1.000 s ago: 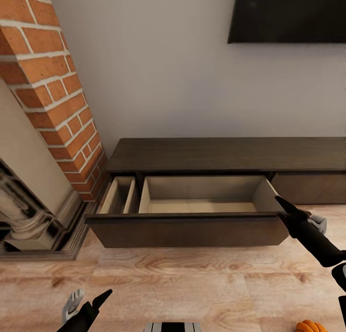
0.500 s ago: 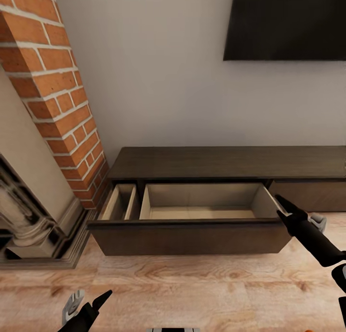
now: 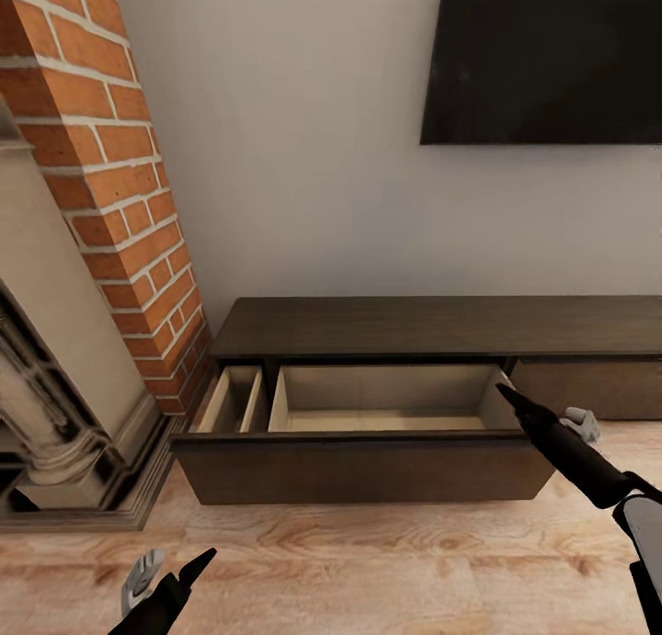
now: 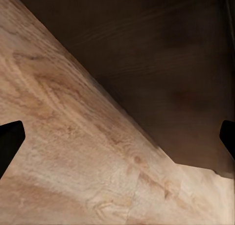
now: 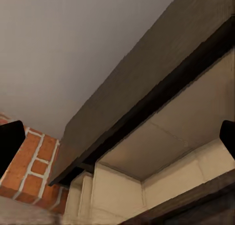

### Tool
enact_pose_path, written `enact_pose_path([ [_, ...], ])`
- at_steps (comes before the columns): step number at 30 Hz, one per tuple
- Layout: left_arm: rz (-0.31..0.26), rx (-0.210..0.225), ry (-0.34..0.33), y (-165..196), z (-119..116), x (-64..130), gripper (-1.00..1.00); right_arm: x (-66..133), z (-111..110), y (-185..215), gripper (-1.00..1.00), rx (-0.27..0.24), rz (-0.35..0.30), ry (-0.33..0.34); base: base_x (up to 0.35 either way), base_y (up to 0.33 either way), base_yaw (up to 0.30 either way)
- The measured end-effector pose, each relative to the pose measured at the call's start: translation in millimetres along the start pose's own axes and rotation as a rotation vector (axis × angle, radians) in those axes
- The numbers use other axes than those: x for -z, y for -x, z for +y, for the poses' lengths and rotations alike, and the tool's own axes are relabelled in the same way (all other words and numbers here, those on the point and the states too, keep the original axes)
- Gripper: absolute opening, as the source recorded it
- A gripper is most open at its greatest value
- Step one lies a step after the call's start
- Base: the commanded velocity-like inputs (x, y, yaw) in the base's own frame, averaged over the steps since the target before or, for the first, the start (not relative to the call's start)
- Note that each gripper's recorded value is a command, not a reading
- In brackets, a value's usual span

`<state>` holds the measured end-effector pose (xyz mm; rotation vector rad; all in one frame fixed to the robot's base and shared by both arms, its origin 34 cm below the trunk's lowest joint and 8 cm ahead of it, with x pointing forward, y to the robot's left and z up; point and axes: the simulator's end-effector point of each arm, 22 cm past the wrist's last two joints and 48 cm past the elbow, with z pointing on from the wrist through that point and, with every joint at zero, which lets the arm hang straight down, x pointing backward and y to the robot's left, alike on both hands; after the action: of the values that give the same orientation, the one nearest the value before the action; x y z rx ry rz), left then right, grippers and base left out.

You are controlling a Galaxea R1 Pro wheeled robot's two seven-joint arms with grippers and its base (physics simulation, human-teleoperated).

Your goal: Place each of the two pumpkins and all three candles from the living room inside a cabinet in the living room (use any cabinet), then make sure every cabinet is closed, and position the cauldron so it is next to a table in the living room.

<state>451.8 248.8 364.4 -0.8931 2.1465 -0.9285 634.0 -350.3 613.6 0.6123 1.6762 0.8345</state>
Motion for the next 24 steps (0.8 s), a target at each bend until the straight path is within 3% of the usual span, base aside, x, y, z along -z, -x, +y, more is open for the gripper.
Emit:
enact_pose_path([
  [1, -0.008, -0.005, -0.009, 2.7, -3.9, 0.5, 1.00, -2.0, -6.2, -9.8, 1.00, 0.087, 0.029, -0.043, 0.000, 0.000, 0.000],
  [6, -0.024, -0.017, -0.024, 7.6, -11.8, 2.7, 1.00, 1.9, -10.9, -18.7, 1.00, 0.257, 0.068, -0.087, 0.000, 0.000, 0.000],
  [14, -0.040, -0.028, -0.044, 13.0, -21.5, 6.8, 1.00, 15.1, -1.8, 19.1, 1.00, 0.415, 0.046, -0.071, 0.000, 0.000, 0.000],
  [24, -0.054, -0.026, -0.052, 16.1, -21.9, 8.1, 1.00, 9.6, 7.6, 1.0, 1.00, 0.511, 0.086, -0.042, 0.000, 0.000, 0.000],
])
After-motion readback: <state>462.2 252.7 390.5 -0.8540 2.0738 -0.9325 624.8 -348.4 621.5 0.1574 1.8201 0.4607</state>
